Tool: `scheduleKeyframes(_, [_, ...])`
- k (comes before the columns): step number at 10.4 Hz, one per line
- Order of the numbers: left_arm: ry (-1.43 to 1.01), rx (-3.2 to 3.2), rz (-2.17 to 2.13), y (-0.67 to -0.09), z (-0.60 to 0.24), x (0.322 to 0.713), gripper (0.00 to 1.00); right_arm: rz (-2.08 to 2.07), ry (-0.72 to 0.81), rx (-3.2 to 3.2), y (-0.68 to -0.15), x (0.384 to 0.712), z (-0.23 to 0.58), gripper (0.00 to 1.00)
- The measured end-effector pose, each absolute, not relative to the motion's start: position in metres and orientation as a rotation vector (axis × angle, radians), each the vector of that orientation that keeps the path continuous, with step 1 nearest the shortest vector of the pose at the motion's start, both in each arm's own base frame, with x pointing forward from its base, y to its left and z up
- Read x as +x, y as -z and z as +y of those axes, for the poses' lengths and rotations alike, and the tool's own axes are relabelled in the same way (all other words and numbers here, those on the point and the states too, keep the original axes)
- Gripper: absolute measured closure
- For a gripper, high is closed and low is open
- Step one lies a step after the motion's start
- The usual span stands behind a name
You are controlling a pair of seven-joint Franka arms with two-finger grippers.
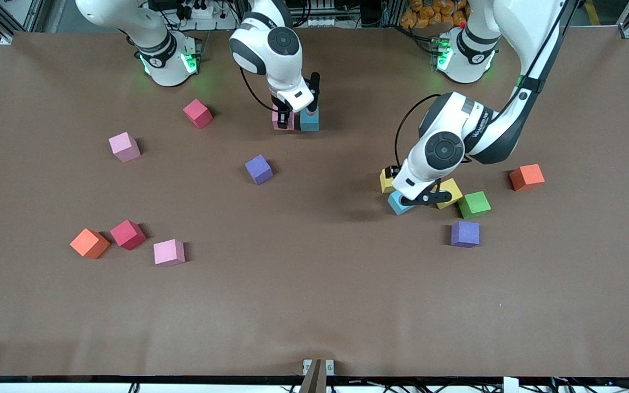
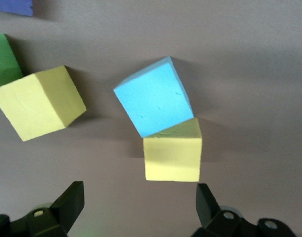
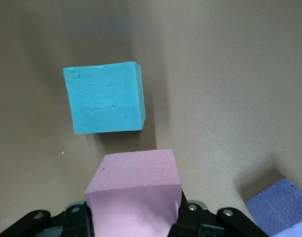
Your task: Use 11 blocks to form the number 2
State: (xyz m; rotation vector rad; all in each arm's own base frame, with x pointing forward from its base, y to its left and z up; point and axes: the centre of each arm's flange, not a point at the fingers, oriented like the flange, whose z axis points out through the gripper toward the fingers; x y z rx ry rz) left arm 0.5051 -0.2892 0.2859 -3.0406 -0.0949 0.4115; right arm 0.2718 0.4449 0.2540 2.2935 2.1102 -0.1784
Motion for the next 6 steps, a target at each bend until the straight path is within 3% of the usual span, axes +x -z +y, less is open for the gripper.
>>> scheduleKeyframes(6, [-0.38, -3.08, -0.004, -0.271, -0.315, 0.492, 0.0, 2.148, 0.186, 2.261, -0.231, 0.252, 0.454, 0.44])
